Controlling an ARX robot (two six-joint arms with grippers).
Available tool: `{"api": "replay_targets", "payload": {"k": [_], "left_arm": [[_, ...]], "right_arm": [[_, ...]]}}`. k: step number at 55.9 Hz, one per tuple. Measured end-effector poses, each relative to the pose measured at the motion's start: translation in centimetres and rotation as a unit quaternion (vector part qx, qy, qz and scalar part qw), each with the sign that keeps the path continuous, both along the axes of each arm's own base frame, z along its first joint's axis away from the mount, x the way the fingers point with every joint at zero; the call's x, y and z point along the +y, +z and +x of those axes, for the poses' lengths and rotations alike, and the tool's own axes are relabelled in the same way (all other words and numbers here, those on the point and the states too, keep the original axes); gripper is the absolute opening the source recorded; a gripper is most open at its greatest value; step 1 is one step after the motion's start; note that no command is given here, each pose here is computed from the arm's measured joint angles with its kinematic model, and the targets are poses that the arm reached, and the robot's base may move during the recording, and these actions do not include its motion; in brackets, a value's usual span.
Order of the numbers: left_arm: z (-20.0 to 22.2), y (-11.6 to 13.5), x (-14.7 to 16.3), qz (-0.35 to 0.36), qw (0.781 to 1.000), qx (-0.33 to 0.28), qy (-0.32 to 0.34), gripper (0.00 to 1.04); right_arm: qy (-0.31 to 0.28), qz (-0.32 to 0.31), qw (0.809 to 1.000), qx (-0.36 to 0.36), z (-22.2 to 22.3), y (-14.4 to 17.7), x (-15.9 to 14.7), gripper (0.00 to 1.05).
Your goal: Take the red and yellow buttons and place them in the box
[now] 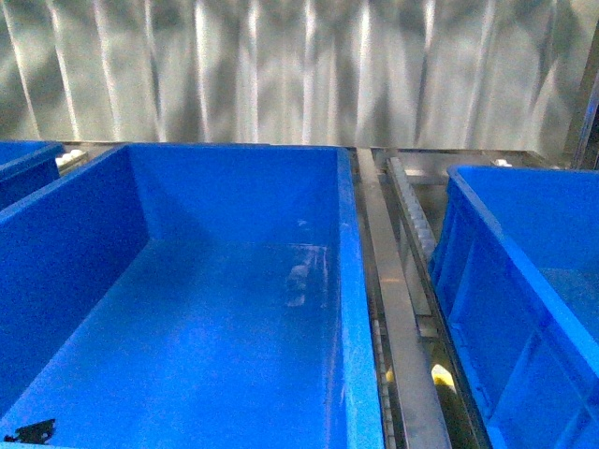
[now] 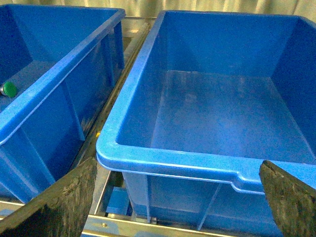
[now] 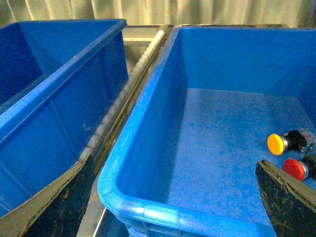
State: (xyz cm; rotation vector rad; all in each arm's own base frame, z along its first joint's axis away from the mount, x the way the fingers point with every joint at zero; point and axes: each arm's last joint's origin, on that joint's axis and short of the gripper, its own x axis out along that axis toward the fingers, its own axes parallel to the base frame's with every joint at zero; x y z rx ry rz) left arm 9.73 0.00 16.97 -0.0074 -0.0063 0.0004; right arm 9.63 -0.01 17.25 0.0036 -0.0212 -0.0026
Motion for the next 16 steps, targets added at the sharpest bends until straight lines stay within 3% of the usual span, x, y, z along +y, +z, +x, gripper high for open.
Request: {"api": "replay_targets", "payload": {"k": [16], "left_arm": [[0.00, 0.00, 0.00, 0.000, 1.000, 0.000, 0.000, 0.97]], "right_arm": [[0.000, 0.000, 1.000, 0.000, 0.00, 0.00, 0.00, 0.98]]}}
